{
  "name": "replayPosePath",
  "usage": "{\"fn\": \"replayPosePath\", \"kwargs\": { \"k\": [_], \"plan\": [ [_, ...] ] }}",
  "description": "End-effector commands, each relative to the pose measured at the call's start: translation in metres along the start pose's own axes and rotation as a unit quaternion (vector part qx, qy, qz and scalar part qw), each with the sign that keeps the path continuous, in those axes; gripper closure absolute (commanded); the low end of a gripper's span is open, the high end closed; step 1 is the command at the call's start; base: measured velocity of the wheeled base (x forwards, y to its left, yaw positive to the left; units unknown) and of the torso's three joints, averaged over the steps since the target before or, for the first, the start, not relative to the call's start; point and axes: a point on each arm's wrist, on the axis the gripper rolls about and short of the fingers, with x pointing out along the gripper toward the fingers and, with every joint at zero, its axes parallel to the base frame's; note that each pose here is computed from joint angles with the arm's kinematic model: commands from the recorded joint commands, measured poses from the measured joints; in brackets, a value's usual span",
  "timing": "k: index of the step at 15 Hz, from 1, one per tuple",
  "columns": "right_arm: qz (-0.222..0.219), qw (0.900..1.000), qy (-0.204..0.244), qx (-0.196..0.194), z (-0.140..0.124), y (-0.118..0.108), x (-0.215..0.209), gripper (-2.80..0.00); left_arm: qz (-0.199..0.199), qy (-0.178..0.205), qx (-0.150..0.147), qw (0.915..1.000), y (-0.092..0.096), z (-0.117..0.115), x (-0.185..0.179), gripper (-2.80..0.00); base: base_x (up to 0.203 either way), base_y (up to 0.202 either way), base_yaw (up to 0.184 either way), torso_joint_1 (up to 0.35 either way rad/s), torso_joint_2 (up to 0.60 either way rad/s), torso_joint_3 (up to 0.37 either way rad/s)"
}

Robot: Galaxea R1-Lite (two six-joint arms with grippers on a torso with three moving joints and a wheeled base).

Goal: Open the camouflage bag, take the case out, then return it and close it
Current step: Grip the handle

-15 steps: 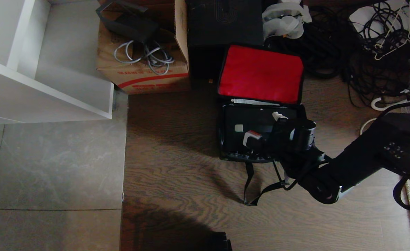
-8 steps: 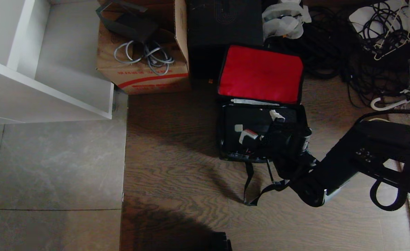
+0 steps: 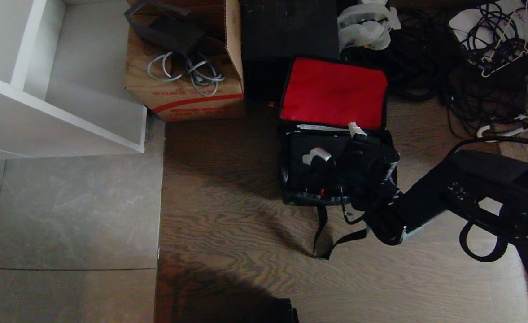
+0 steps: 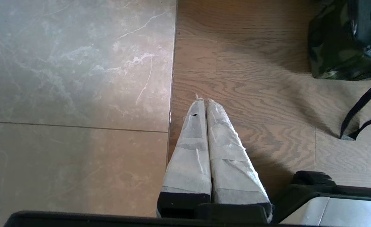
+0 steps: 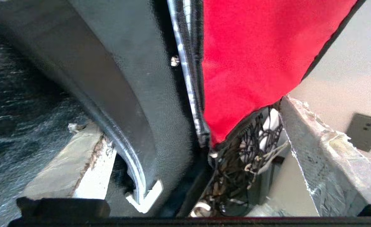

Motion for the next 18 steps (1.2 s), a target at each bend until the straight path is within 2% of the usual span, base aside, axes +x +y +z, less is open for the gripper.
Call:
{"fn": "replayPosePath", "kwargs": {
  "k": [1,4,6,13,18],
  "plan": [
    [-0.014,1.0,0.011,0.001,-0.003,-0.004,0.007,-2.8,0.0,0.004,0.0,1.0,0.0,-0.003,0.001,0.0,0.0,0.0,0.0,0.0,0.0,0.0],
    [-0.027,0.998,0.06,0.009,-0.002,-0.001,0.013,-2.8,0.0,0.004,0.0,1.0,0.0,-0.002,0.001,0.0,0.0,0.0,0.0,0.0,0.0,0.0],
    [-0.029,0.997,0.069,0.014,-0.001,0.008,0.017,-2.8,0.0,0.004,0.0,1.0,0.0,-0.002,0.001,0.0,0.0,0.0,0.0,0.0,0.0,0.0],
    [-0.023,0.998,0.065,0.002,-0.005,0.049,0.015,-2.8,0.0,0.004,0.0,1.0,0.0,-0.002,0.001,0.0,0.0,0.0,0.0,0.0,0.0,0.0],
    [-0.013,0.998,0.026,-0.051,-0.005,0.064,0.015,-2.8,0.0,0.004,0.0,1.0,0.0,-0.002,0.001,0.0,0.0,0.0,0.0,0.0,0.0,0.0]
  ]
}}
